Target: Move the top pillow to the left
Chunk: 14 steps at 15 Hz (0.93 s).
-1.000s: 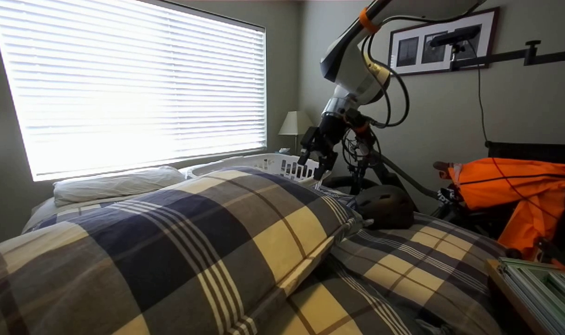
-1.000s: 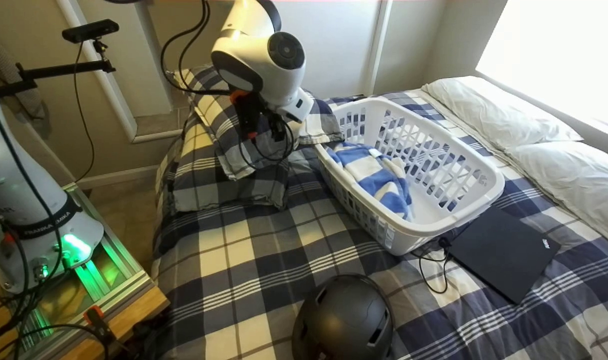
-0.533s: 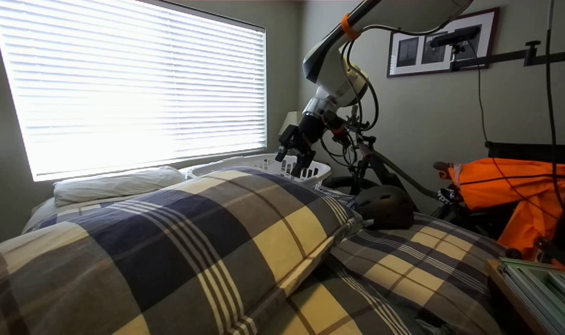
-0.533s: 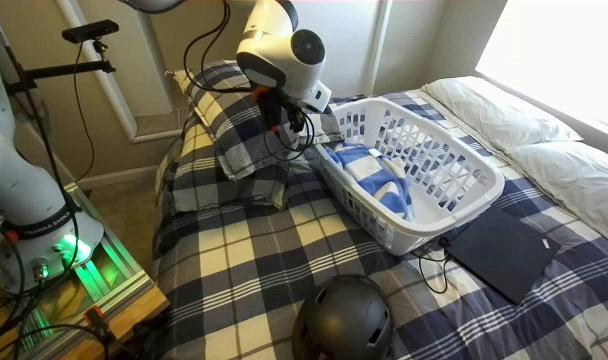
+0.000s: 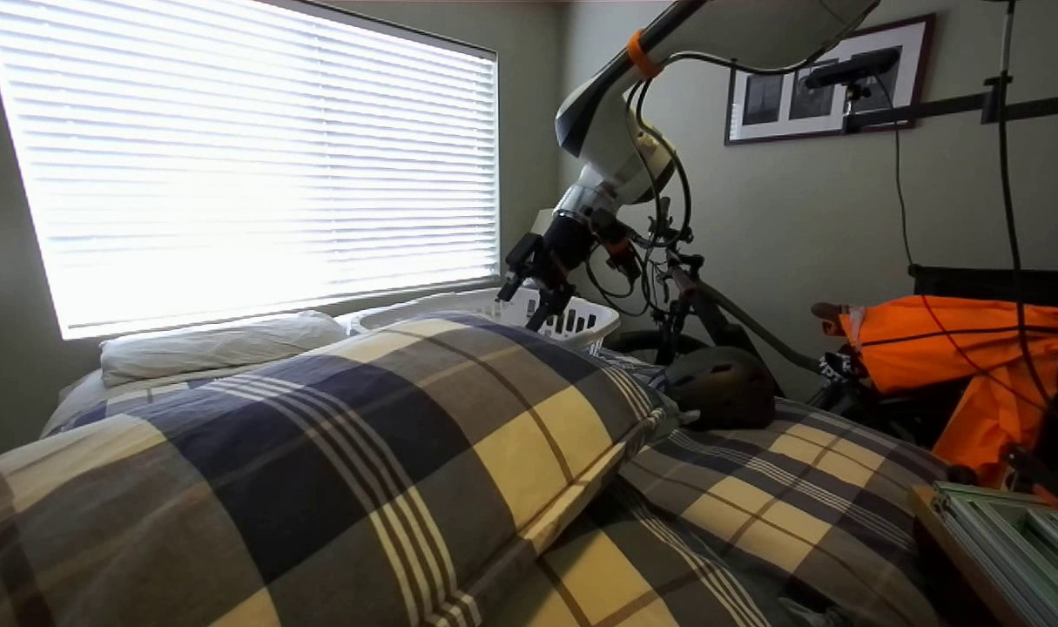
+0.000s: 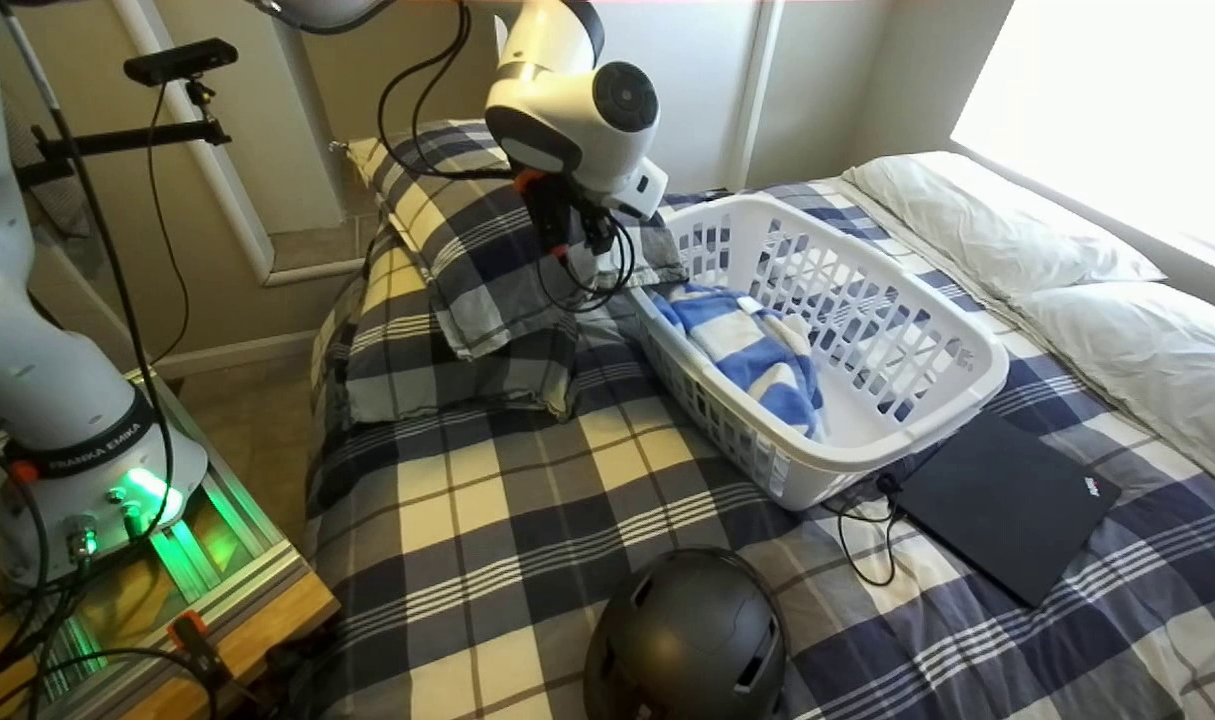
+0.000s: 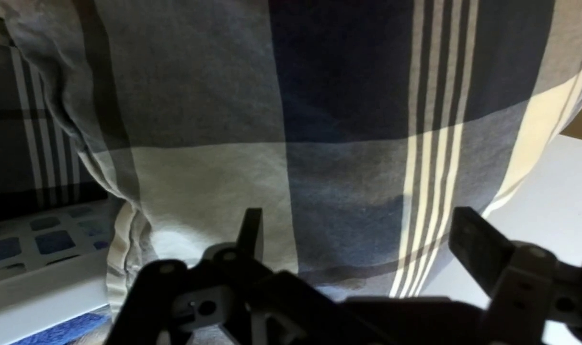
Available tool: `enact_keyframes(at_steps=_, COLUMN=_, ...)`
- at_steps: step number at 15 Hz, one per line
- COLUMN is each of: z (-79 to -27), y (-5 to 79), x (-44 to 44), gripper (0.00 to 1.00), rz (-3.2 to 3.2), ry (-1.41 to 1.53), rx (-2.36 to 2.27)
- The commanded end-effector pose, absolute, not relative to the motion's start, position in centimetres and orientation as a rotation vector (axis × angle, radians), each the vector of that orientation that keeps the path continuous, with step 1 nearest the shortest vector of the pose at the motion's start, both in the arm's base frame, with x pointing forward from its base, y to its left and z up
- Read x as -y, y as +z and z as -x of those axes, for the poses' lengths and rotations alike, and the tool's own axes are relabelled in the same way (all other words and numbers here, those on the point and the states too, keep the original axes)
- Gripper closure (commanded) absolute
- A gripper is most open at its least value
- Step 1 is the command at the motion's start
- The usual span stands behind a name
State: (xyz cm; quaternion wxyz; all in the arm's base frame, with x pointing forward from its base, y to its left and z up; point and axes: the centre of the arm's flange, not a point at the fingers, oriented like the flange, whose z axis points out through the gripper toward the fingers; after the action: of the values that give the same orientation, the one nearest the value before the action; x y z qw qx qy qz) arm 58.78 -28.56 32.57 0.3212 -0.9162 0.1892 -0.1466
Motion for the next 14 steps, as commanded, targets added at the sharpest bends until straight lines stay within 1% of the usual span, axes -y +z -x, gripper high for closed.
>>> enact_keyframes(at_steps=1, z=-58.8, y=32.6, x=28.6, gripper=0.00, rz=2.407, ry=-0.386, rx=-0.498)
enact_keyframes(at_steps=7, z=-58.7, y=32.6, x=28.7, gripper=0.00, rz=2.406, ry=-0.386, rx=-0.499)
enact_keyframes(at_steps=14, z=-61.0, y=31.6, x=27.1, gripper=0.00, rz=2.355, ry=-0.333, rx=-0.437)
